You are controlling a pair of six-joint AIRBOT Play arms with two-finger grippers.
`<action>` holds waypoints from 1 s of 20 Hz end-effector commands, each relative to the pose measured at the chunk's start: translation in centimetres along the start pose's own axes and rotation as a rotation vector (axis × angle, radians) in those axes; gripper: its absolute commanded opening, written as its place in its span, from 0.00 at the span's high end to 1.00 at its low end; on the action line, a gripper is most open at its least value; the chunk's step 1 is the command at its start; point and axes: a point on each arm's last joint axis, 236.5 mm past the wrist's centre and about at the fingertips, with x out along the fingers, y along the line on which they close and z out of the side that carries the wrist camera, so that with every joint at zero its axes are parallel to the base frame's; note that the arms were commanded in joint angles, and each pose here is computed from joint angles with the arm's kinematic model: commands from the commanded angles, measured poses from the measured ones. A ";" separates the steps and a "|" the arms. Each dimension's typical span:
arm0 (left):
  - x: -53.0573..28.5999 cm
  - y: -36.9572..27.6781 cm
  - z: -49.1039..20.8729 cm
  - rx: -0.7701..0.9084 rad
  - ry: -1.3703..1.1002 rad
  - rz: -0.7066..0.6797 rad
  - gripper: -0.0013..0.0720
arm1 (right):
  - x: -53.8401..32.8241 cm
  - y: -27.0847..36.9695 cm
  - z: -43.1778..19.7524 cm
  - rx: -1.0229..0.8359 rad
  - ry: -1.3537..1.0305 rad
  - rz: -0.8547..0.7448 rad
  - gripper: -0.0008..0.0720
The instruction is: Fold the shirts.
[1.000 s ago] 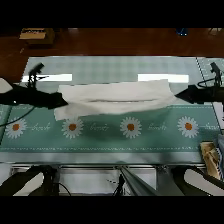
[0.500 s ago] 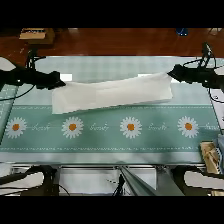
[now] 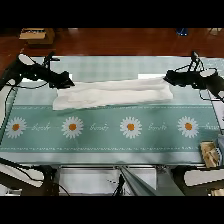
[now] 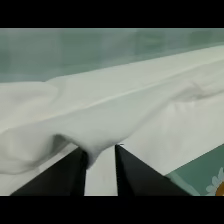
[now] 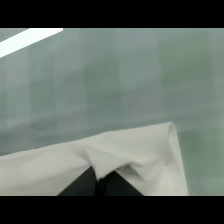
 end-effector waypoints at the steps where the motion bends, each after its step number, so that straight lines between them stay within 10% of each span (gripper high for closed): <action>1: 0.3 1.0 -0.1 -0.006 0.021 -0.005 0.52 | 0.6 -1.7 -1.3 -0.026 0.049 -0.056 0.94; 3: -0.4 1.5 -0.7 -0.026 0.044 -0.013 0.37 | 0.6 -1.6 -1.8 -0.030 0.071 -0.052 0.92; 5: -1.6 1.6 -1.6 -0.035 0.089 -0.031 0.37 | -0.2 -1.6 -1.8 -0.059 0.081 -0.057 0.50; 9: -4.3 1.3 -2.2 -0.034 0.106 -0.048 0.37 | -5.0 -6.2 0.4 -0.165 0.052 -0.248 0.44; 11: -4.9 0.8 -2.0 -0.022 0.089 -0.047 0.37 | -6.4 -8.7 0.7 -0.031 0.037 -0.302 0.22; 20: -3.9 -2.1 -2.2 0.037 0.096 -0.093 0.37 | 1.9 -3.2 -3.0 0.372 0.128 0.133 0.17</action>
